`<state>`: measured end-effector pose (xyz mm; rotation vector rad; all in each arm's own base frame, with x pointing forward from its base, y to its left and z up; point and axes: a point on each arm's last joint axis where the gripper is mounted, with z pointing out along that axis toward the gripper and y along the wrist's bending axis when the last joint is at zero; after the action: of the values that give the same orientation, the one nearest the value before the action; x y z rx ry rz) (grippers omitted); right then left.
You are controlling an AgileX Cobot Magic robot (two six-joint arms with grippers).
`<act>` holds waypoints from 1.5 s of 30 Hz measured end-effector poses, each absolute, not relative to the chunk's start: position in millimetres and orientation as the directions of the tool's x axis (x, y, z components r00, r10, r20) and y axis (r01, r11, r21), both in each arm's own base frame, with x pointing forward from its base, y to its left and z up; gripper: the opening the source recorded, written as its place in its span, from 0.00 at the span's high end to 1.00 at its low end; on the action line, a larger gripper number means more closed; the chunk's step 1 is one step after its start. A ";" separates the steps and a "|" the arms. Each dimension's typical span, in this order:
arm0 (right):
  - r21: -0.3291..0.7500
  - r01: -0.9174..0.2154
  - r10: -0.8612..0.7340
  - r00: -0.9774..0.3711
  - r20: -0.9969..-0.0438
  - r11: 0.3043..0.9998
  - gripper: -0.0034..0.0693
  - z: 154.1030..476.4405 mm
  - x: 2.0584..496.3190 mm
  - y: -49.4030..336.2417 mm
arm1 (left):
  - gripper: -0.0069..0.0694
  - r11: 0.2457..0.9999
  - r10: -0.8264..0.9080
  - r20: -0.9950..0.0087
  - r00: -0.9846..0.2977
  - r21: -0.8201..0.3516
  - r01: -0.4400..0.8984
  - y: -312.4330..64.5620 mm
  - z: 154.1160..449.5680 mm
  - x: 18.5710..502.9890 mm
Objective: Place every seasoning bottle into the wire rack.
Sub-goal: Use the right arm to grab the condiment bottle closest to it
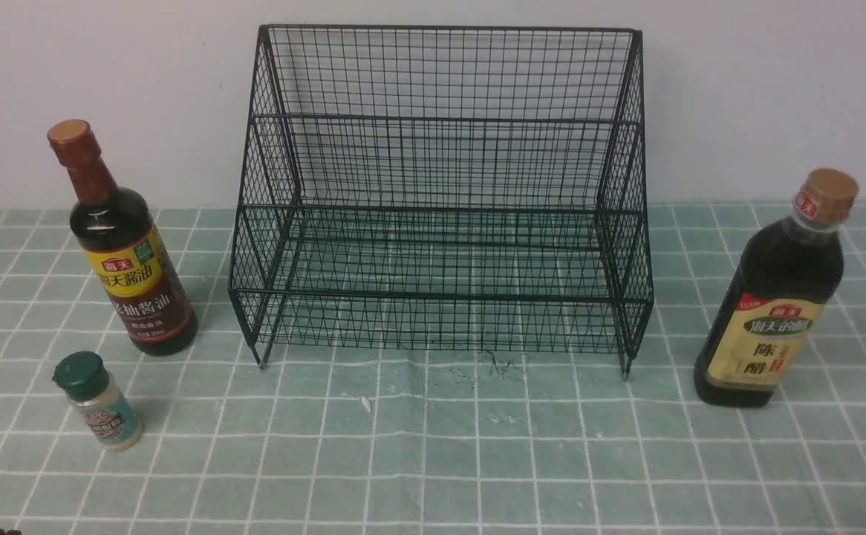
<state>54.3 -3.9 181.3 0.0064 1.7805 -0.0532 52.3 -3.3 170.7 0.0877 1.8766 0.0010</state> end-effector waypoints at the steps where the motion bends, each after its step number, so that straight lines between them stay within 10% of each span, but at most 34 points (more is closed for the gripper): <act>1: -0.033 0.034 -0.025 -0.209 -0.978 0.999 0.97 181.3 54.3 -3.9 | 0.92 0.997 0.061 -0.952 -0.300 0.045 0.060 -3.3 170.7 52.3; 40: -0.093 0.035 -0.085 -0.200 -0.976 0.995 0.97 182.1 54.5 -5.1 | 0.92 0.997 0.061 -0.952 -0.300 0.045 0.060 -3.3 170.7 52.3; 45: 0.080 0.010 0.081 -0.056 -0.995 0.997 0.97 193.1 56.7 -0.5 | 0.92 0.997 0.061 -0.952 -0.300 0.045 0.060 -3.3 170.7 52.3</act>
<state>56.7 -0.5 193.1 0.0700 1.6259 0.0579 52.3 -3.3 170.7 0.0877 1.8766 0.0010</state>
